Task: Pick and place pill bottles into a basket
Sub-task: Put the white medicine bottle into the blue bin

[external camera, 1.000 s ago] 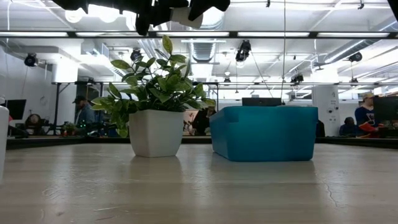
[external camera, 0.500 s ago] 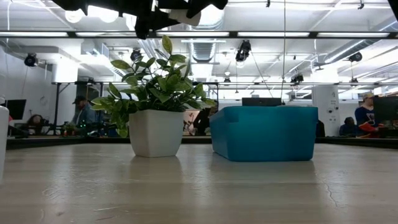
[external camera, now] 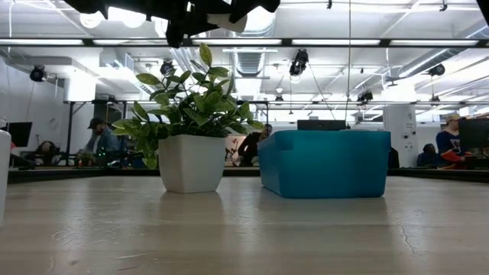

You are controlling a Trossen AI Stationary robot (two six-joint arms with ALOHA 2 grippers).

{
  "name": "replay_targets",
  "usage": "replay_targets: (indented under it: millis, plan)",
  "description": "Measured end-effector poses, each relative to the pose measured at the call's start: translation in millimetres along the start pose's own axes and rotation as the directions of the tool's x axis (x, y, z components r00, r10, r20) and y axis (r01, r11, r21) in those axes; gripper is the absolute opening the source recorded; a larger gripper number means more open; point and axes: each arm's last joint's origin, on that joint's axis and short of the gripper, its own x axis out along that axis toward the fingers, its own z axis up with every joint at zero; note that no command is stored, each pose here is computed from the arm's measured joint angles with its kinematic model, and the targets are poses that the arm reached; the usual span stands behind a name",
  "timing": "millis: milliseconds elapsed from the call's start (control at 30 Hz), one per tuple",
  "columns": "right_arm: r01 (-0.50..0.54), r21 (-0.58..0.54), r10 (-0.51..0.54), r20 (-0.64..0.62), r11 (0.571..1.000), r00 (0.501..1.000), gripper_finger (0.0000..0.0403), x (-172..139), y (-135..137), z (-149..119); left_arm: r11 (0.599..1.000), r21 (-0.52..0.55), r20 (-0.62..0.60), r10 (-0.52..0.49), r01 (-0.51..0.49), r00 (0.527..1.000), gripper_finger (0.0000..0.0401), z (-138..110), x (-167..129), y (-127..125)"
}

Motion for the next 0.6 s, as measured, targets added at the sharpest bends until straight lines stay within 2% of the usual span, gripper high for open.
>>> replay_targets:
  millis: [300,600]
  plan:
    - [-0.007,0.000,0.007,-0.007,1.000,1.000,0.0139,0.4,0.5,-1.2,1.000,0.020,-0.007,-0.012,0.012,1.000,0.0163,-0.7,0.1,-0.3]
    - [-0.022,-0.009,0.021,-0.011,1.000,1.000,0.0189,-1.0,0.7,-2.7,0.999,0.044,-0.013,-0.024,0.024,1.000,0.0163,-1.3,0.2,-0.6]
